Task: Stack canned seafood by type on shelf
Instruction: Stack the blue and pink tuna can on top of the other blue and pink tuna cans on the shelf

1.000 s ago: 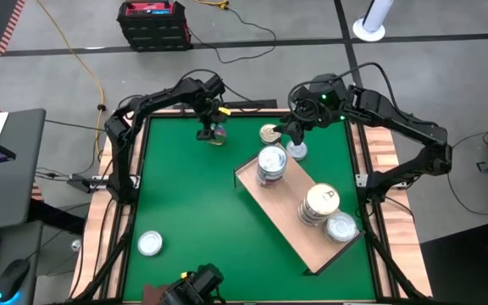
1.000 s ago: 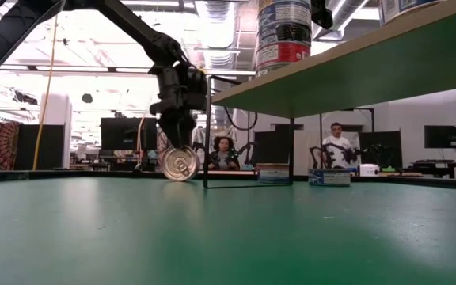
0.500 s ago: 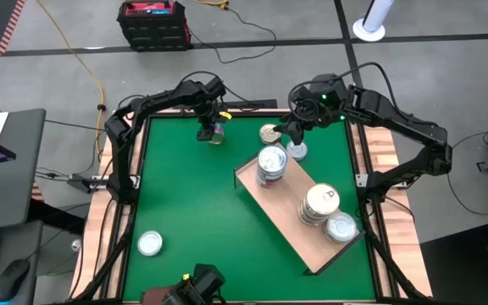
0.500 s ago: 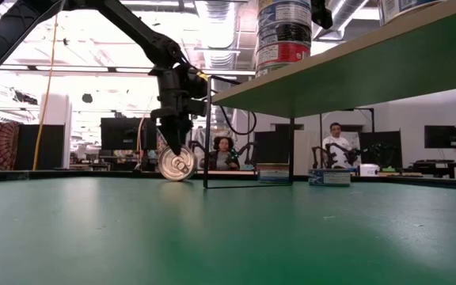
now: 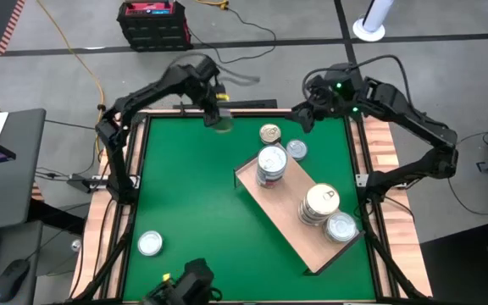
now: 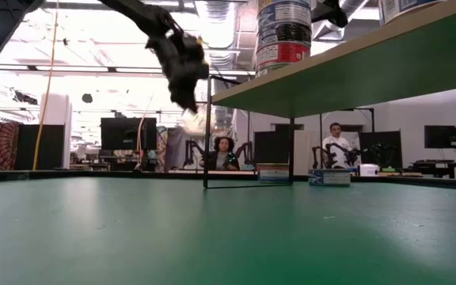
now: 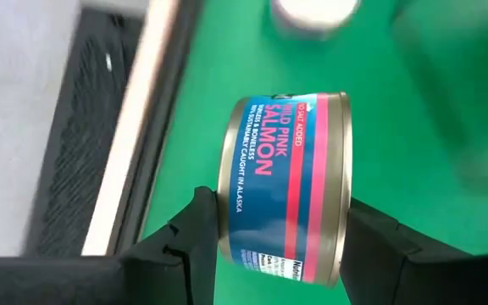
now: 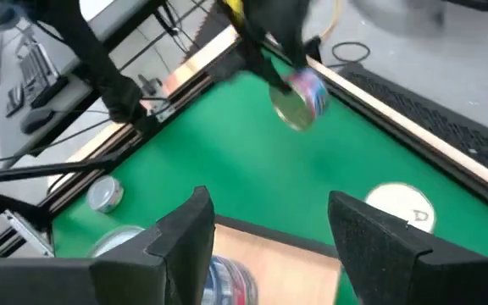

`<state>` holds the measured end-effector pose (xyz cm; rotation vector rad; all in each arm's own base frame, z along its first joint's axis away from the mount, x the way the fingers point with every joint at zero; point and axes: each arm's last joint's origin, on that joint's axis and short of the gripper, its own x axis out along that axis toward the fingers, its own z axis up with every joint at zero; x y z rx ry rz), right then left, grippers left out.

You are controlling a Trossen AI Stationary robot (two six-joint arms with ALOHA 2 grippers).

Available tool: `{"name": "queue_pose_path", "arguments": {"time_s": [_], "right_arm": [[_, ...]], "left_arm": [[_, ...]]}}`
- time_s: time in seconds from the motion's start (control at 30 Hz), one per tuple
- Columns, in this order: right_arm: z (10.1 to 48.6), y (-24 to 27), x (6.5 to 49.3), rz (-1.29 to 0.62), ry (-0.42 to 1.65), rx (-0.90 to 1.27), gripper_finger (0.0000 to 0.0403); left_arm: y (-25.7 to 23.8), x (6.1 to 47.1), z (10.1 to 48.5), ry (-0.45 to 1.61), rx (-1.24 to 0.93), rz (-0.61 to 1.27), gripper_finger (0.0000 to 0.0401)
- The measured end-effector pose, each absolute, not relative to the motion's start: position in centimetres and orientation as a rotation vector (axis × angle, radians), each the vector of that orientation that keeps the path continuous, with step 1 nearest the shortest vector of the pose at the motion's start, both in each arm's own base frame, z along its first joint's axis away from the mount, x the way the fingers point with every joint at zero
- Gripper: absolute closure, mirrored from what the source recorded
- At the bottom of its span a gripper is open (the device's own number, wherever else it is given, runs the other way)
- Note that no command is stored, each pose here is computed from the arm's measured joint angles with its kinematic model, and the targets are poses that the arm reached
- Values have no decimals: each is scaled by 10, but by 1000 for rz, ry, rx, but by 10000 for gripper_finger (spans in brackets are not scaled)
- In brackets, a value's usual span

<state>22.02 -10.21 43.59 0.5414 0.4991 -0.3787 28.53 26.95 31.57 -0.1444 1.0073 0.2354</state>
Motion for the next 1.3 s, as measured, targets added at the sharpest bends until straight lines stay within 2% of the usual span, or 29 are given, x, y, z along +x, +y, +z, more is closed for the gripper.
{"name": "queue_pose_path", "arguments": {"time_s": [0.13, 0.27, 0.5, 0.83, 0.97, 1.3], "right_arm": [[435, -104, 218, -312, 517, 535, 148], [443, -105, 222, -241, 443, 441, 148], [456, -114, 223, -154, 310, 384, 146], [459, -112, 220, -85, 287, 332, 103], [459, -108, 223, -150, 291, 288, 84], [469, -103, 230, -144, 195, 183, 86]], "left_arm": [[265, 283, 362, 725, -311, 259, 219], [251, 288, 402, 479, -431, 153, 219], [204, 306, 454, 210, -351, 48, 219], [157, 327, 476, 74, -213, 47, 220], [150, 331, 478, 55, -196, 60, 219], [139, 336, 482, 18, -196, 8, 217]]}}
